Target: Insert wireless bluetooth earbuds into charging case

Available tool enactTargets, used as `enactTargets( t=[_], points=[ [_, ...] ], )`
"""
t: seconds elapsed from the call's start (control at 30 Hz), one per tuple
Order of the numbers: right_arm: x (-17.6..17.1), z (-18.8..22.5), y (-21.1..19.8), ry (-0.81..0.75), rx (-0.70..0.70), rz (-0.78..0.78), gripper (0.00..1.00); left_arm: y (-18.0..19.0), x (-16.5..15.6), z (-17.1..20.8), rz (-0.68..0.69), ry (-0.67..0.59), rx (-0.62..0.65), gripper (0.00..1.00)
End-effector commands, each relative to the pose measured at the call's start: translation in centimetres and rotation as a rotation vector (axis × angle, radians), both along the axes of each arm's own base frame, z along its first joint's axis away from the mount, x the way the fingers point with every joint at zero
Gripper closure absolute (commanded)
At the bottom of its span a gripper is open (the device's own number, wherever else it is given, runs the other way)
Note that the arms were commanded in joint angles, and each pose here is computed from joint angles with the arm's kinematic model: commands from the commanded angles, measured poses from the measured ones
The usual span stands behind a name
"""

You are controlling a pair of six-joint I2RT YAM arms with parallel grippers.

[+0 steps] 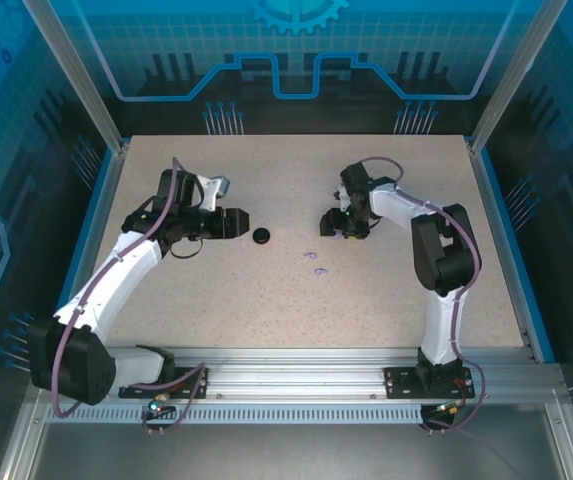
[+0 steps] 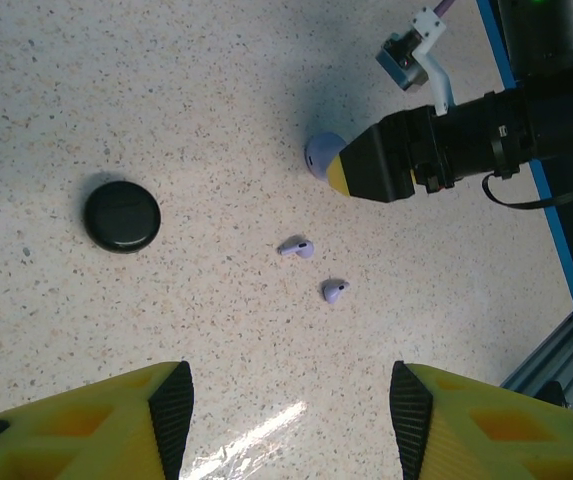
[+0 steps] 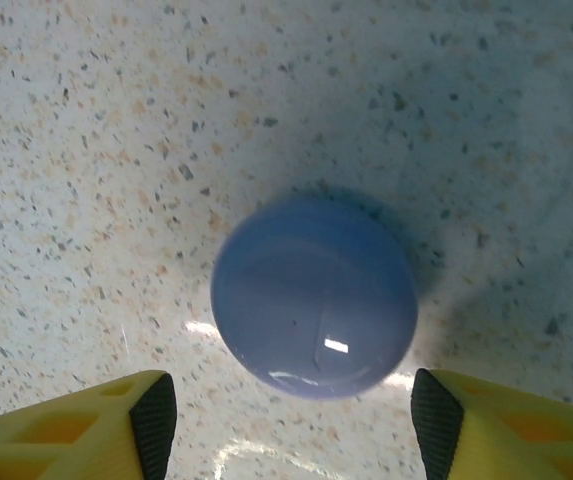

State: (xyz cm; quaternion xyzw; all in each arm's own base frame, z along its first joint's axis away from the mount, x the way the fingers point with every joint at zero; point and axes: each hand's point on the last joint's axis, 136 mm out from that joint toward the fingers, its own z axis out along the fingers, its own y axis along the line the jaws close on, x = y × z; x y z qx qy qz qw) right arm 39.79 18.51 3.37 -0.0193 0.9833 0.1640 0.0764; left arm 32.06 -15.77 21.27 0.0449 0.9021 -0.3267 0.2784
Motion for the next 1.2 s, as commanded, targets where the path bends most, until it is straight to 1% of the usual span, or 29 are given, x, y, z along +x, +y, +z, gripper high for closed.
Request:
enactTargets(
  t=[0.0, 0.3, 0.43, 0.63, 0.7, 0.8, 0.93, 1.07, 1.17],
  points=[
    [0.9, 0.1, 1.1, 0.003, 0.024, 0.024, 0.33, 0.1, -0.9, -1.0, -0.010, 0.053, -0.003, 0.43],
    [2.3, -0.5, 3.2, 0.015, 0.017, 0.132, 0.33, 0.1, -1.1, -1.4, -0.011, 0.065, -0.003, 0.43],
    [2.7, -0.4, 3.8, 0.004, -0.007, 0.164, 0.33, -0.4, -0.8, -1.9, -0.014, 0.080, -0.035, 0.43],
    [3.1, 1.3, 3.4, -0.046, -0.008, 0.156, 0.33, -2.0, 0.1, -2.6, -0.044, 0.127, -0.118, 0.43],
    [3.2, 1.6, 3.0, -0.056, -0.016, 0.151, 0.33, -2.8, 0.7, -2.8, -0.047, 0.146, -0.146, 0.43],
    [3.1, 1.9, 2.1, -0.059, -0.005, 0.127, 0.33, -4.9, 1.6, -3.5, -0.071, 0.164, -0.154, 0.43],
    [2.5, 2.5, 1.3, -0.064, 0.040, 0.105, 0.33, -6.9, 4.0, -5.3, -0.047, 0.233, -0.173, 0.43],
    [1.6, 2.5, 1.0, -0.047, 0.112, 0.082, 0.37, -8.7, 6.8, -7.8, -0.013, 0.304, -0.178, 0.43],
    [1.3, 2.0, 0.6, -0.035, 0.135, 0.054, 0.40, -10.4, 8.5, -9.3, -0.008, 0.338, -0.185, 0.44]
  ],
)
